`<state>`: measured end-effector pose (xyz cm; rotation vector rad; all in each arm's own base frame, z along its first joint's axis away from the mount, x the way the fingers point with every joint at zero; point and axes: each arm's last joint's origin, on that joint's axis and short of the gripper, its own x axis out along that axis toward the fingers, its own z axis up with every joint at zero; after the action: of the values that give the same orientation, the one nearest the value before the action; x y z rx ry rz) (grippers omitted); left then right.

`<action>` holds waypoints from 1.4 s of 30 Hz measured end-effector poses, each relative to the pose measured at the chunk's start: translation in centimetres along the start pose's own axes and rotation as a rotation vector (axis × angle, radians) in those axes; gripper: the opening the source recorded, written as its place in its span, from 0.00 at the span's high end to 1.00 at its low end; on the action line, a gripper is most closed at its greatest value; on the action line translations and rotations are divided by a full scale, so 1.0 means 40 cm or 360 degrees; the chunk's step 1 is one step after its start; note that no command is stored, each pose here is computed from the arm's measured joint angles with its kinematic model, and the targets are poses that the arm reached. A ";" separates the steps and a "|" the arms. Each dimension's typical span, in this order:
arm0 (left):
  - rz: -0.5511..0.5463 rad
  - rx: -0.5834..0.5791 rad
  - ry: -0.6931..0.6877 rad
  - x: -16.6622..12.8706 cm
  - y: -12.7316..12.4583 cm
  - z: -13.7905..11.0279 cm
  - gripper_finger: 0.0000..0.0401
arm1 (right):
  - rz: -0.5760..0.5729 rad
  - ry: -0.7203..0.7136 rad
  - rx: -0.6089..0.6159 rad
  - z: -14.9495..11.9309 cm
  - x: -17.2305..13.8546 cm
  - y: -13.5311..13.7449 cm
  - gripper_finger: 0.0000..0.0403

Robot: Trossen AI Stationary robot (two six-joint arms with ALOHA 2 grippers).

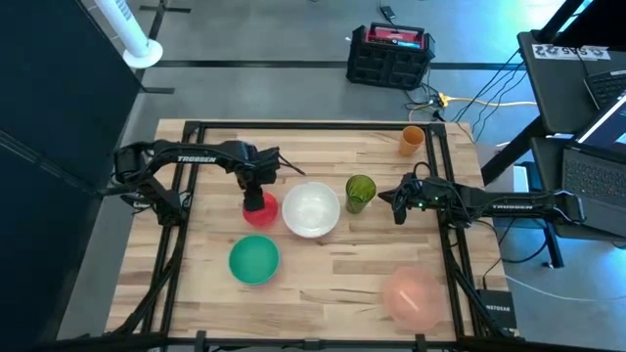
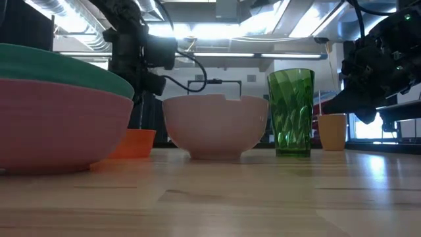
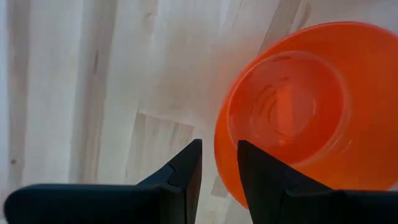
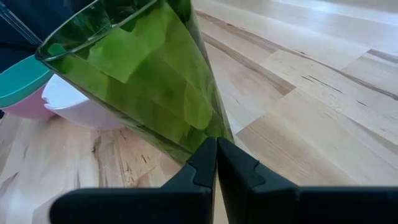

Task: Nest bowls inside each other
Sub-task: Stack the orange bowl on top of the blue bowl

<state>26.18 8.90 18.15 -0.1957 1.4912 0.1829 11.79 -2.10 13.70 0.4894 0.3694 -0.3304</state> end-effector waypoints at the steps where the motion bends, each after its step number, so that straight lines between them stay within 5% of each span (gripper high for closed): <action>1: 0.0000 0.0009 -0.0001 -0.002 0.000 0.001 0.80 | 0.0000 0.0000 0.0000 0.000 0.000 0.000 1.00; 18: 0.0006 0.0162 -0.0029 -0.048 -0.002 0.018 1.00 | -0.0005 0.0012 -0.0002 -0.002 0.000 -0.001 1.00; 24: 0.0019 0.0137 -0.0149 -0.237 -0.013 -0.009 1.00 | -0.0004 0.0012 -0.0025 -0.002 0.000 -0.001 1.00; 30: -0.0022 0.0256 -0.0176 -0.388 -0.121 -0.035 1.00 | 0.0016 0.0024 -0.0025 -0.002 0.000 0.000 1.00; 42: -0.0102 0.0338 -0.0051 -0.227 -0.309 -0.014 1.00 | 0.0041 0.0035 -0.0026 -0.003 0.000 0.001 1.00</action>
<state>27.97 -3.25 27.38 -0.0687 1.4592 -0.0244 11.78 -2.00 13.63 0.4820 0.3862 -0.2970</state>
